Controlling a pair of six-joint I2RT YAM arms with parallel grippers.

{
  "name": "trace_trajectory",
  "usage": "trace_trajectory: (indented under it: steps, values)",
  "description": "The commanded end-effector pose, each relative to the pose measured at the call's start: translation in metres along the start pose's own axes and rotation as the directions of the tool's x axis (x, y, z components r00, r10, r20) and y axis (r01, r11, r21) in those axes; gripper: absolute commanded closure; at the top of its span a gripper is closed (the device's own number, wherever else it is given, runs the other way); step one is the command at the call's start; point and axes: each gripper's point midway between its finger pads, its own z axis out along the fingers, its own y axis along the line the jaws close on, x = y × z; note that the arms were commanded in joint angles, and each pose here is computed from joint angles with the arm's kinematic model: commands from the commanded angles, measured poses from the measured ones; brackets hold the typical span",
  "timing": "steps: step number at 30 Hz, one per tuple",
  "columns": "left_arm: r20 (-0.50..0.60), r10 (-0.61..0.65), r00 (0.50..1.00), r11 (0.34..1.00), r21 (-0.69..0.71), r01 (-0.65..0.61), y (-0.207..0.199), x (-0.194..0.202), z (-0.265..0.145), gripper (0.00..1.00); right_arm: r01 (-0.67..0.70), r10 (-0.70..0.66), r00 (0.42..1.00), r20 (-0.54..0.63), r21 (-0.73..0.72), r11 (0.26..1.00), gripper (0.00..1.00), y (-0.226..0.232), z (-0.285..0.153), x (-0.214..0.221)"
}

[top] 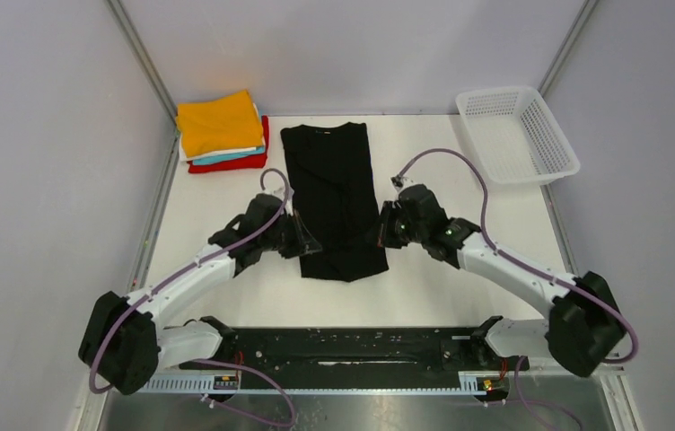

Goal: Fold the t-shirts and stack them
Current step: Fold the folded rectangular tshirt in 1/3 of the way

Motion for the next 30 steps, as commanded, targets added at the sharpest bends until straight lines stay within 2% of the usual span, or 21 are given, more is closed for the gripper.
trace_trajectory:
  steps: [1,5,11,17,25,28,30]
  values:
    - [0.158,0.07,0.985,0.998,-0.016,-0.068,-0.017,-0.069,0.001,1.0,0.035,-0.033,0.998,0.06,-0.032,0.999,1.0,0.014,0.012,-0.053]
    - [0.195,0.004,0.981,0.998,-0.063,0.009,0.002,-0.108,0.007,1.0,0.034,-0.033,0.996,0.078,-0.008,0.999,1.0,0.01,0.026,-0.083]
    - [0.224,-0.016,0.975,0.993,-0.113,0.042,0.019,-0.147,0.018,1.0,0.01,-0.013,0.996,0.083,0.033,0.999,1.0,-0.006,0.051,-0.118]
    - [0.196,-0.057,0.979,0.993,-0.087,0.075,0.025,-0.167,0.041,1.0,-0.004,-0.001,0.997,0.073,0.064,0.998,1.0,-0.023,0.076,-0.146]
    - [0.153,-0.103,0.983,0.987,-0.109,0.12,0.04,-0.18,0.07,1.0,-0.034,0.031,0.999,0.04,0.096,0.995,1.0,-0.042,0.101,-0.156]
    - [0.173,-0.116,0.978,0.98,-0.138,0.141,0.049,-0.185,0.074,0.96,-0.03,0.028,0.999,0.027,0.093,0.995,0.96,-0.046,0.111,-0.161]
    - [0.196,-0.119,0.973,0.976,-0.154,0.151,0.051,-0.192,0.072,0.9,-0.03,0.029,0.999,0.014,0.095,0.995,0.85,-0.049,0.119,-0.164]
